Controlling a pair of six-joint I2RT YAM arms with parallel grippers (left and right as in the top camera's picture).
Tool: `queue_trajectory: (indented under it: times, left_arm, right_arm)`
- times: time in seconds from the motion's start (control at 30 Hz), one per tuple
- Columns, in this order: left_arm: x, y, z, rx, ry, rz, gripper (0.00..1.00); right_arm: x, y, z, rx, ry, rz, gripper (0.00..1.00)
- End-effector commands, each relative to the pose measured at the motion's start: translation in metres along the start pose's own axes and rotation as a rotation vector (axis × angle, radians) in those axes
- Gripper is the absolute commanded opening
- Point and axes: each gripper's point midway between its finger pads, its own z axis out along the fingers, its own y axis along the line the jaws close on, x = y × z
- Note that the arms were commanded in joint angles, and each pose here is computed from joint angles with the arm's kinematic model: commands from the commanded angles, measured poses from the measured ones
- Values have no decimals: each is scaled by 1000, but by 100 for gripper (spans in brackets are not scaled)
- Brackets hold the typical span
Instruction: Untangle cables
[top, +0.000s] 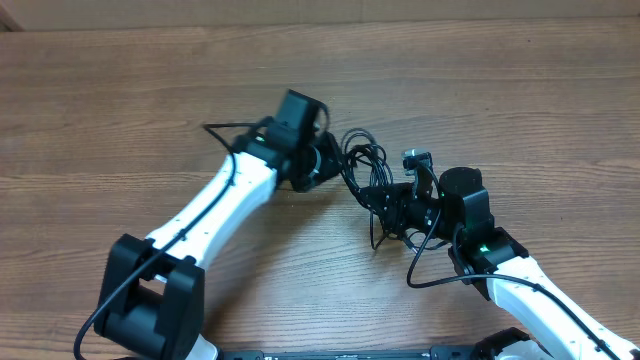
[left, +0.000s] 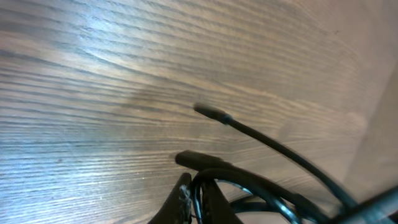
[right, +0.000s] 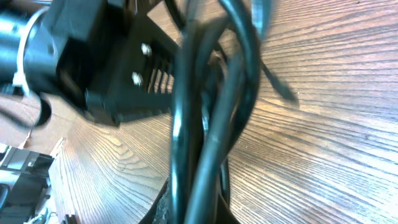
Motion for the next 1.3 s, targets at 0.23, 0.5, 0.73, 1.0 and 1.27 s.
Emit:
queue_trajectory:
  times: [0.23,0.5,0.73,1.0,1.27]
  left_arm:
    - [-7,-12,-17,189,130,-54,4]
    - [12,-18,-7,151,137,68,15]
    - [33,-22,-1,132,181,90,21]
    - [47,-24,11,56,141,152,17]
    - [43,-19,16,-8,83,129,16]
  right_arm:
    - [-4,2,-1,7,-11,-31,5]
    - [0,-9,-2,66,-4,-13,4]
    - [-1,-9,-2,66,-5,-14,4]
    - [0,-8,-2,62,-3,-12,4]
    - [1,-3,-1,32,8,-14,4]
